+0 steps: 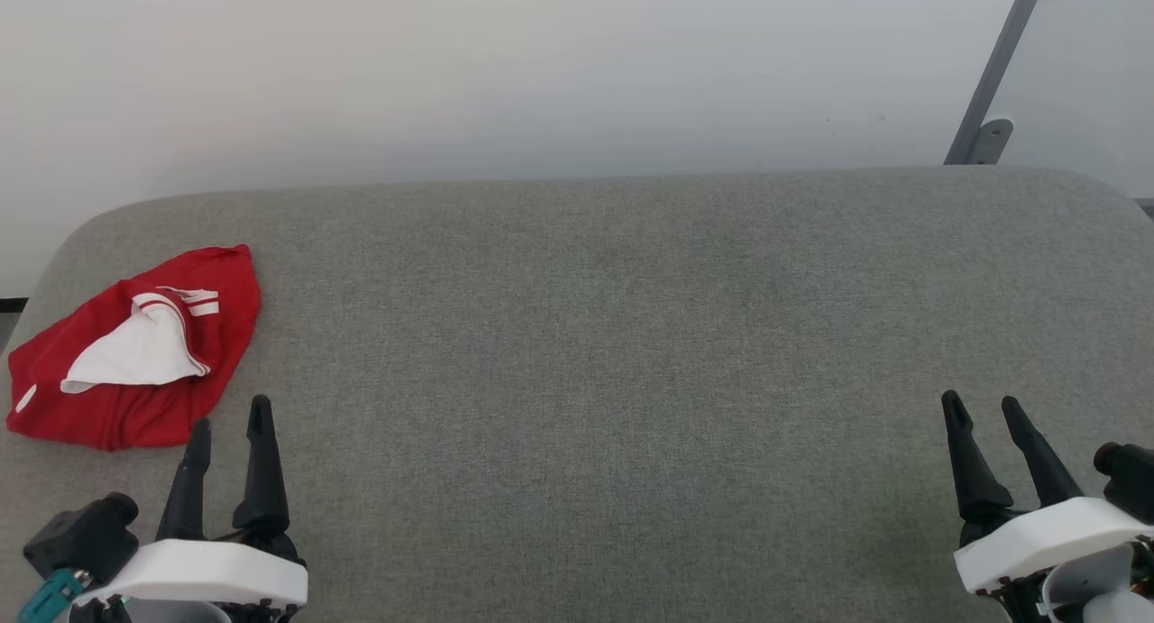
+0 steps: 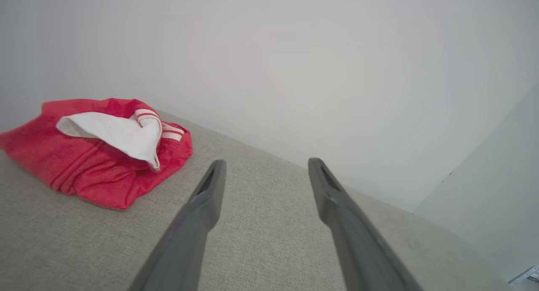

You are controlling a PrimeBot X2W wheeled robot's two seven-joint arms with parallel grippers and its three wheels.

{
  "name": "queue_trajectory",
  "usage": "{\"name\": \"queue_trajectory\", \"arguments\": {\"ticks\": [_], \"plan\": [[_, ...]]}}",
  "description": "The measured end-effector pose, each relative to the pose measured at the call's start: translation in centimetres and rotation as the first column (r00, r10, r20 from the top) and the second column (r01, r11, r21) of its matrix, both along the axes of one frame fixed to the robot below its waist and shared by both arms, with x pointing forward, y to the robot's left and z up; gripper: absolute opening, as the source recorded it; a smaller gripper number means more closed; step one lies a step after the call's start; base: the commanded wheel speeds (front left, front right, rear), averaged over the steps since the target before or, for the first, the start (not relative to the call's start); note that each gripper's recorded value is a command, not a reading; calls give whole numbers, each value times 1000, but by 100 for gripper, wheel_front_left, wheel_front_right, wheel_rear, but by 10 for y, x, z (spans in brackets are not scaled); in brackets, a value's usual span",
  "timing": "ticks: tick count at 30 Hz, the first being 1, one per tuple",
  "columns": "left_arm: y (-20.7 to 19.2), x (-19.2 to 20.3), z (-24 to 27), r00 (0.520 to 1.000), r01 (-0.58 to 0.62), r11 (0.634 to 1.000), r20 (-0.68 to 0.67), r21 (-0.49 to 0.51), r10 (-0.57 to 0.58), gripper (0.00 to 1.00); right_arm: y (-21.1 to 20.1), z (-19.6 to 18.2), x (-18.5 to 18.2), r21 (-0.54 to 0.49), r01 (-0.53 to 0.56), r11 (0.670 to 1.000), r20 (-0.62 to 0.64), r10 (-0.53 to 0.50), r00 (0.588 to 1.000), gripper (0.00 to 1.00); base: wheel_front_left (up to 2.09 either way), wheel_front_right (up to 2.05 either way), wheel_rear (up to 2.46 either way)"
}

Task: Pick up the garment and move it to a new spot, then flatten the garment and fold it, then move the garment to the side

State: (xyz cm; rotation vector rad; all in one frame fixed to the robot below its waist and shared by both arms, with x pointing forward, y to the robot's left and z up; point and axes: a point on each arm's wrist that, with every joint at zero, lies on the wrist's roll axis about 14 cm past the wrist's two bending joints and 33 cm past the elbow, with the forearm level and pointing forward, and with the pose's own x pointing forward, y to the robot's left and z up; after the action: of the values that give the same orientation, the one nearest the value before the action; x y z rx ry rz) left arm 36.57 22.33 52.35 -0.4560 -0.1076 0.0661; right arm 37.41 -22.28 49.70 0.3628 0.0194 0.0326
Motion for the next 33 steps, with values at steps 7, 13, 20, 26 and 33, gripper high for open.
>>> {"name": "queue_trajectory", "arguments": {"ticks": [7, 13, 20, 26, 33], "plan": [[-2, -2, 2, 1000, 4, 998, 12, 62, -5, 100, 4, 2, 0, -65, -18, 998, 17, 19, 1000, 100, 0, 0, 0], [-4, -3, 4, 1000, 9, 994, 22, 111, -12, 100, 7, 4, 0, -121, -34, 992, 27, 37, 999, 100, 0, 0, 0], [-5, -4, 5, 999, 15, 986, 30, 167, -20, 100, 8, 5, 1, -186, -50, 981, 37, 58, 998, 100, 0, 0, 0], [-7, -6, 4, 999, 21, 974, 30, 224, -29, 100, 10, 7, 0, -241, -63, 969, 48, 76, 996, 100, 0, 0, 0], [-8, -7, 4, 999, 29, 961, 32, 275, -39, 100, 10, 10, 0, -288, -66, 955, 61, 88, 994, 100, 0, 0, 0]]}}
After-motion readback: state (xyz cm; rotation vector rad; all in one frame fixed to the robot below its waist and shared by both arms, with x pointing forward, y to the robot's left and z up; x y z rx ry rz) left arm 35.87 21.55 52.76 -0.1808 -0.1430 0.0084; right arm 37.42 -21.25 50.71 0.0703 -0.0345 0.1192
